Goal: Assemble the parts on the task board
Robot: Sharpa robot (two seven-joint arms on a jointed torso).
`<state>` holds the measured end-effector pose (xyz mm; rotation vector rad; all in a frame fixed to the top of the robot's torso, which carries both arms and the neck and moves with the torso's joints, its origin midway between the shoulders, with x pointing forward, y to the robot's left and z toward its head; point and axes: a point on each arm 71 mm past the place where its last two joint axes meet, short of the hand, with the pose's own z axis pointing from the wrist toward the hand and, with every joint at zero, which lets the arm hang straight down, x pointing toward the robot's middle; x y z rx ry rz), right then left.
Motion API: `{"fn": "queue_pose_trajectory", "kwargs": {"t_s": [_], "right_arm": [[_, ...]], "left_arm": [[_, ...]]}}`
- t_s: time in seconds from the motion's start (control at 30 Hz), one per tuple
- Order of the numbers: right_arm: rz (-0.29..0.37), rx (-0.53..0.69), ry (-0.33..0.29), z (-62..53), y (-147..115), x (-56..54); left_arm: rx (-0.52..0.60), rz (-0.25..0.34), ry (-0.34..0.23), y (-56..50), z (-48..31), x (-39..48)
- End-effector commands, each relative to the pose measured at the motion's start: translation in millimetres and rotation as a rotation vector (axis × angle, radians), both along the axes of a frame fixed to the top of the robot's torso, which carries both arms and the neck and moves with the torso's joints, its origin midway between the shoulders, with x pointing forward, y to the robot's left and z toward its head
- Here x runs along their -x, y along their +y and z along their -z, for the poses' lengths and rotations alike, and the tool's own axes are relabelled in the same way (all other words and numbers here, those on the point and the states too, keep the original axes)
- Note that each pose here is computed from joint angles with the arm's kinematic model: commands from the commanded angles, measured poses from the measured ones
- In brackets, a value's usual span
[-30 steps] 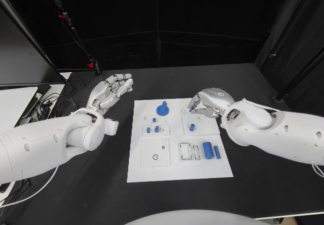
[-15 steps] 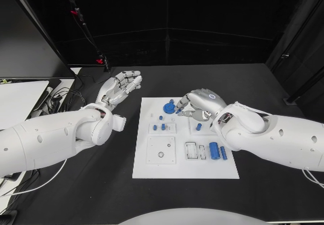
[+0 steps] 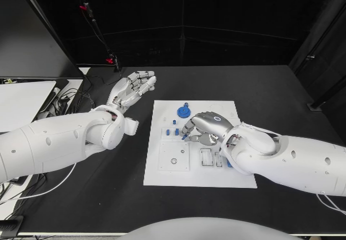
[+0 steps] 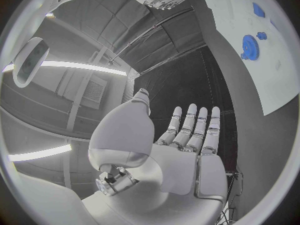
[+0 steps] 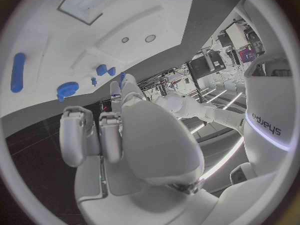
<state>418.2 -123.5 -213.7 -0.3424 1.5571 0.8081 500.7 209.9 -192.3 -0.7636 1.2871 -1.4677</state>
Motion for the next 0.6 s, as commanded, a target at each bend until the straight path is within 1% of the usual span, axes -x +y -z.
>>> {"fn": "queue_pose_trajectory", "kwargs": {"t_s": [0.03, 0.13, 0.27, 0.6], "right_arm": [[-0.019, 0.056, 0.048, 7.4, 3.7, 2.2], [-0.026, 0.070, 0.060, 12.8, 6.6, 4.2], [-0.033, 0.088, 0.062, 16.6, 9.6, 5.0], [-0.031, 0.124, 0.074, 21.1, 10.5, 4.5]], "left_arm": [[0.031, 0.021, -0.080, -1.4, -6.7, 1.3], [0.032, 0.021, -0.080, -1.6, -6.7, 1.2], [0.032, 0.021, -0.079, -1.5, -6.7, 1.2], [0.031, 0.020, -0.079, -1.1, -6.6, 1.0]]}}
